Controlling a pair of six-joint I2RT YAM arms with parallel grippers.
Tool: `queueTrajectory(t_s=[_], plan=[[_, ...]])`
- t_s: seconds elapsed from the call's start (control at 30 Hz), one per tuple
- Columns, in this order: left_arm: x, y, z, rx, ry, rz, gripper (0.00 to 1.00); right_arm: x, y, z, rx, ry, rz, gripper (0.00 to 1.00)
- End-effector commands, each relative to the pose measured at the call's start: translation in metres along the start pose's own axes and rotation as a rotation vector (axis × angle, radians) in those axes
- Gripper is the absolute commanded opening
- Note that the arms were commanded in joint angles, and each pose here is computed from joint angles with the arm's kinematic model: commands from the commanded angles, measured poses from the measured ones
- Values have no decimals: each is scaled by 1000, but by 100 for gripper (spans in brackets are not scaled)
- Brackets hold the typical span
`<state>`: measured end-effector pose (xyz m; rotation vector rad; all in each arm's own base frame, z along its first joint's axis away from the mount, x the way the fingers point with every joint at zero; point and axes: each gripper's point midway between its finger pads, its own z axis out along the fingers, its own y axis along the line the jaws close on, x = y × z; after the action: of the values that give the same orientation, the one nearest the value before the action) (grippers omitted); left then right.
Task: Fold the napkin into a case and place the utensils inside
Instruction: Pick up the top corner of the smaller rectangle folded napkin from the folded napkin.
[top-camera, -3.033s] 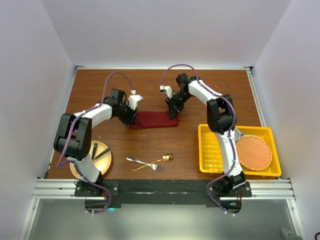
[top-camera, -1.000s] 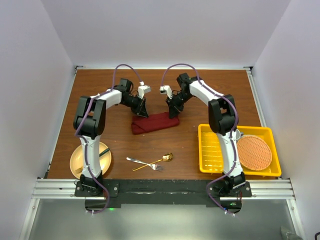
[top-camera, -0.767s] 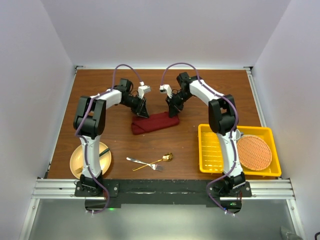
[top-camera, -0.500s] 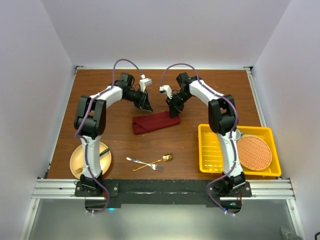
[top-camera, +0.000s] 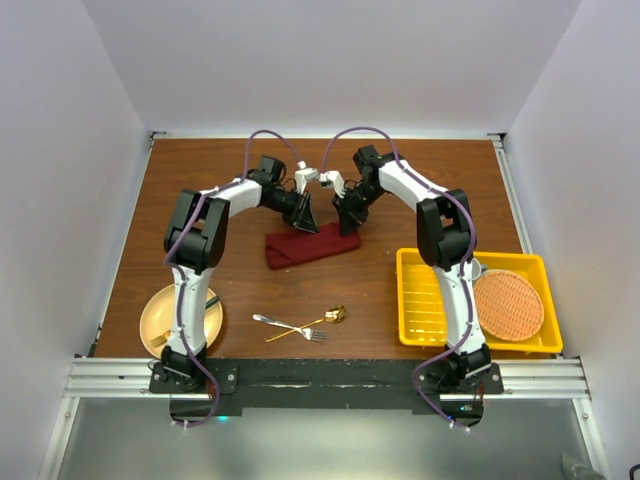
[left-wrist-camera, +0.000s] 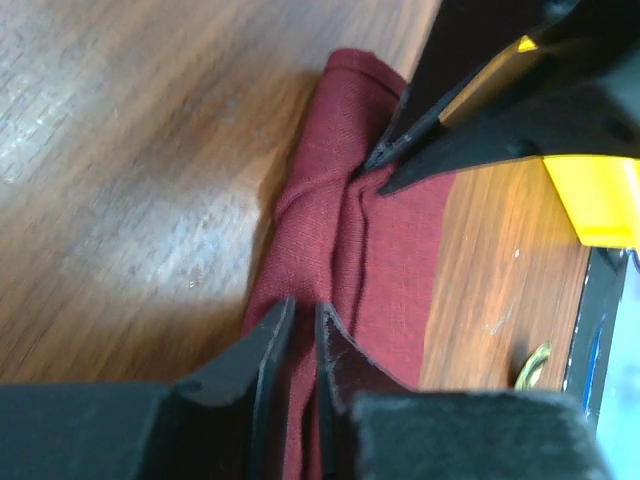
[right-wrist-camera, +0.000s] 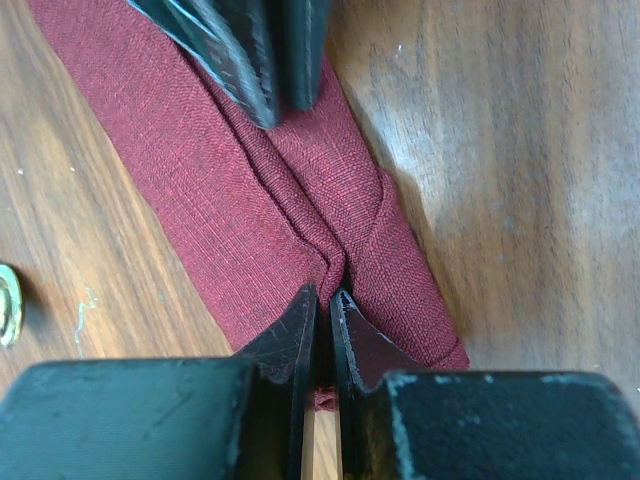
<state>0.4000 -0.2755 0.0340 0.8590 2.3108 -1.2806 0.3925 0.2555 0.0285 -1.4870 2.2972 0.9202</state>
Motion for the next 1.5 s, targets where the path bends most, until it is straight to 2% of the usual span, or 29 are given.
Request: queueTrajectory(t_s=[0.0,0.23,0.5,0.6,0.63,0.7,0.73,0.83,1.1,1.47], plan=[[9,7,4,-7,19,-18,16,-36,13,-19,-23,-103,-37,0],[18,11,6,-24,48,-18,11,-49,12,-14,-38,-134,-13,0],[18,14,5,-36,47,-27,11,-26,-8,7,-7,-70,43,0],[7,10,-4,-11,-11,-29,16,-16,-9,10,-1,-42,52,0],[3,3,-8,20,-40,-54,21,-15,-9,11,3,-38,51,0],[-16,-4,-25,40,-139,-10,28,-12,-8,10,-1,-36,59,0],[-23,-13,-31,65,-173,-14,36,-15,-5,8,-1,-45,54,0],[-44,-32,-49,90,-265,87,43,-17,-2,4,-8,-68,61,0],[-43,-42,-46,129,-273,119,51,-46,19,-20,-40,-183,17,0],[-39,-47,-10,169,-234,88,52,-45,34,-29,-92,-191,-32,0]])
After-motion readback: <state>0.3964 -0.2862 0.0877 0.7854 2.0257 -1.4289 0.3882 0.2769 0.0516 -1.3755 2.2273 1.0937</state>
